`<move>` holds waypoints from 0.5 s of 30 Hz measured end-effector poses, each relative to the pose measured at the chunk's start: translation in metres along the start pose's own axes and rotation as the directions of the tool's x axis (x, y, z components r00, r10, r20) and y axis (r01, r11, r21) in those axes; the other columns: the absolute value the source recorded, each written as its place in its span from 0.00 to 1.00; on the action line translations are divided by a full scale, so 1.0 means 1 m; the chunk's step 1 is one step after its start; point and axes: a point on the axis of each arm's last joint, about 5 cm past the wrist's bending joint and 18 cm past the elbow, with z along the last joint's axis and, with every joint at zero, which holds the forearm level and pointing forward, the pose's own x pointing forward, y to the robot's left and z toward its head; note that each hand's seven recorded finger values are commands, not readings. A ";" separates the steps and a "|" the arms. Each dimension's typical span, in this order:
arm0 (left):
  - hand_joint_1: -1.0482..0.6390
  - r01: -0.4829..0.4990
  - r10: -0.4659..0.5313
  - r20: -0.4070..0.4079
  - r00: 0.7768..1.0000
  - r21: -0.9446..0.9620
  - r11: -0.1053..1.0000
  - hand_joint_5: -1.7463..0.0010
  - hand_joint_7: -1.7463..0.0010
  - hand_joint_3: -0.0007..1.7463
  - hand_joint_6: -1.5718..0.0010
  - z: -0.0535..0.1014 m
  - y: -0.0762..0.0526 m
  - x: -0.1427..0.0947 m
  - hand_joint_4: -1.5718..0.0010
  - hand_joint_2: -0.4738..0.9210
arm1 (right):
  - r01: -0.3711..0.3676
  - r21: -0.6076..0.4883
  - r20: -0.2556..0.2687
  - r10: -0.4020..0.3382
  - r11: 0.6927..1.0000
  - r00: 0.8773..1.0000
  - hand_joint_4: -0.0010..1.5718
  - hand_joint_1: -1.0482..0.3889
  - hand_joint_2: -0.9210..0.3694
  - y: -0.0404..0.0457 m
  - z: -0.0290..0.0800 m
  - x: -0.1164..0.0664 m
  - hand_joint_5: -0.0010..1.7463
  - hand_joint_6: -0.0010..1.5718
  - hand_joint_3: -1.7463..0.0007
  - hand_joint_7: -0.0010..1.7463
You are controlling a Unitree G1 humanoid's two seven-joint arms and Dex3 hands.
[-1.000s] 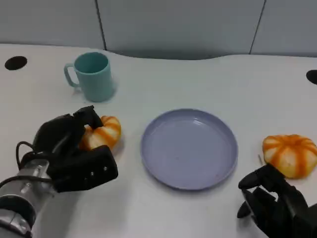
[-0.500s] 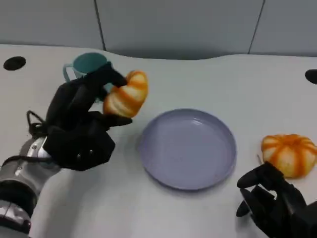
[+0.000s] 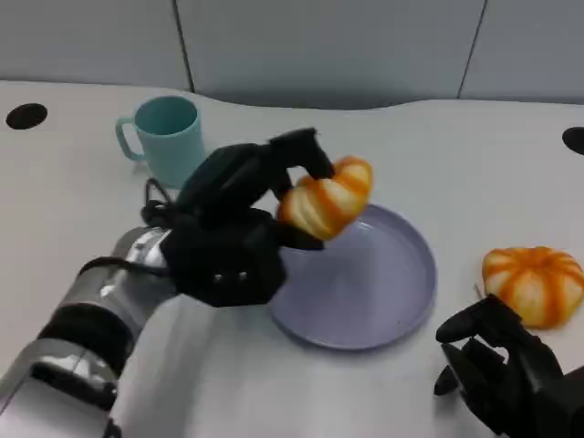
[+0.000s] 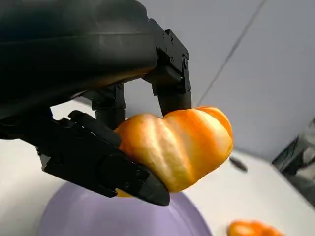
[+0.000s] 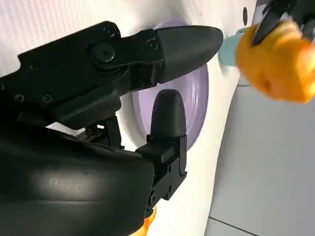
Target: Grasp the bread from the table and place it into the plate.
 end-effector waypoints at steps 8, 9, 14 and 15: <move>0.53 0.141 -0.138 -0.079 0.987 0.043 0.989 0.00 0.00 0.04 0.60 0.000 -0.024 0.002 0.43 0.96 | 0.000 0.001 0.000 0.000 1.000 1.000 0.36 0.54 0.00 0.0008 0.000 0.000 1.00 0.21 0.82 1.00; 0.52 0.150 -0.145 -0.090 0.985 0.055 0.987 0.00 0.00 0.04 0.61 -0.001 -0.025 0.002 0.45 0.96 | -0.001 0.001 0.000 0.001 1.000 1.000 0.36 0.54 0.00 0.0009 0.000 0.000 1.00 0.21 0.82 1.00; 0.36 0.194 -0.182 -0.118 0.976 0.105 0.975 0.00 0.23 0.02 0.76 -0.002 -0.026 0.002 0.73 0.96 | 0.000 0.006 -0.001 0.000 1.000 1.000 0.37 0.54 0.00 0.0019 0.000 0.000 1.00 0.21 0.82 1.00; 0.35 0.201 -0.188 -0.119 0.975 0.112 0.973 0.00 0.30 0.01 0.75 -0.001 -0.026 0.003 0.76 0.97 | 0.000 0.010 -0.001 0.000 1.000 1.000 0.37 0.54 0.00 0.0022 0.000 0.000 1.00 0.21 0.82 1.00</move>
